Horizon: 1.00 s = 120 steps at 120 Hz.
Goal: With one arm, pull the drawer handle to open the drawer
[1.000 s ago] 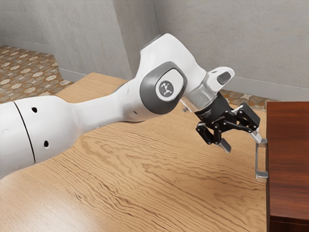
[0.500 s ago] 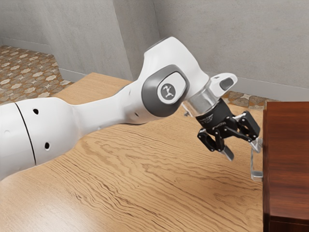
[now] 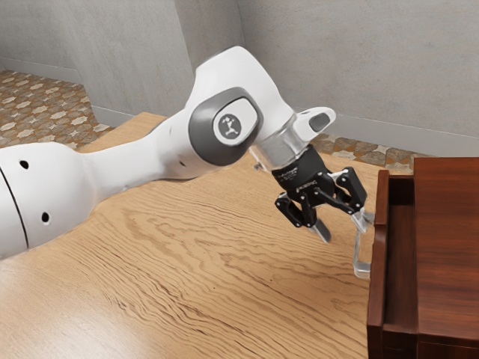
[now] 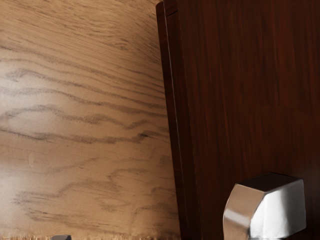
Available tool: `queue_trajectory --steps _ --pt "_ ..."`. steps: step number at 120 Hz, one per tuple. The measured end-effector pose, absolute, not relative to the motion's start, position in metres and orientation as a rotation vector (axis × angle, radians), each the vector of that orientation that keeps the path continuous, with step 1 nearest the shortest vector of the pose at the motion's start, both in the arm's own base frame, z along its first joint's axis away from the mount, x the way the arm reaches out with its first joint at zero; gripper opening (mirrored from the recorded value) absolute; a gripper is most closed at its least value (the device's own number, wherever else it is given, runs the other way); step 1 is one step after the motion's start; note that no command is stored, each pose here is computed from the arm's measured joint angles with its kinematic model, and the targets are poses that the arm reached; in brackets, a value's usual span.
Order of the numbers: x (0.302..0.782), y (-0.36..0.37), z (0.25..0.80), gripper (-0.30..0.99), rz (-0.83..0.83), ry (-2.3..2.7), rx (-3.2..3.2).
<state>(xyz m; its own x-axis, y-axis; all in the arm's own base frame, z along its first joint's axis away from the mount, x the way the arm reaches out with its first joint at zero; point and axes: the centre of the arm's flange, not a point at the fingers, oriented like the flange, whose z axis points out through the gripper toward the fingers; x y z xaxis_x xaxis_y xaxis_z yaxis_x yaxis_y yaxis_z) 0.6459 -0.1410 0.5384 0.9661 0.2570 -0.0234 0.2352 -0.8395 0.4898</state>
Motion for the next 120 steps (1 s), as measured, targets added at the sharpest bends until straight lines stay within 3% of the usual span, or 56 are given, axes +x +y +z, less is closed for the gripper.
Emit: queue_trajectory --steps 120 --pt "0.597 -0.035 0.547 0.44 -0.058 0.368 2.659"
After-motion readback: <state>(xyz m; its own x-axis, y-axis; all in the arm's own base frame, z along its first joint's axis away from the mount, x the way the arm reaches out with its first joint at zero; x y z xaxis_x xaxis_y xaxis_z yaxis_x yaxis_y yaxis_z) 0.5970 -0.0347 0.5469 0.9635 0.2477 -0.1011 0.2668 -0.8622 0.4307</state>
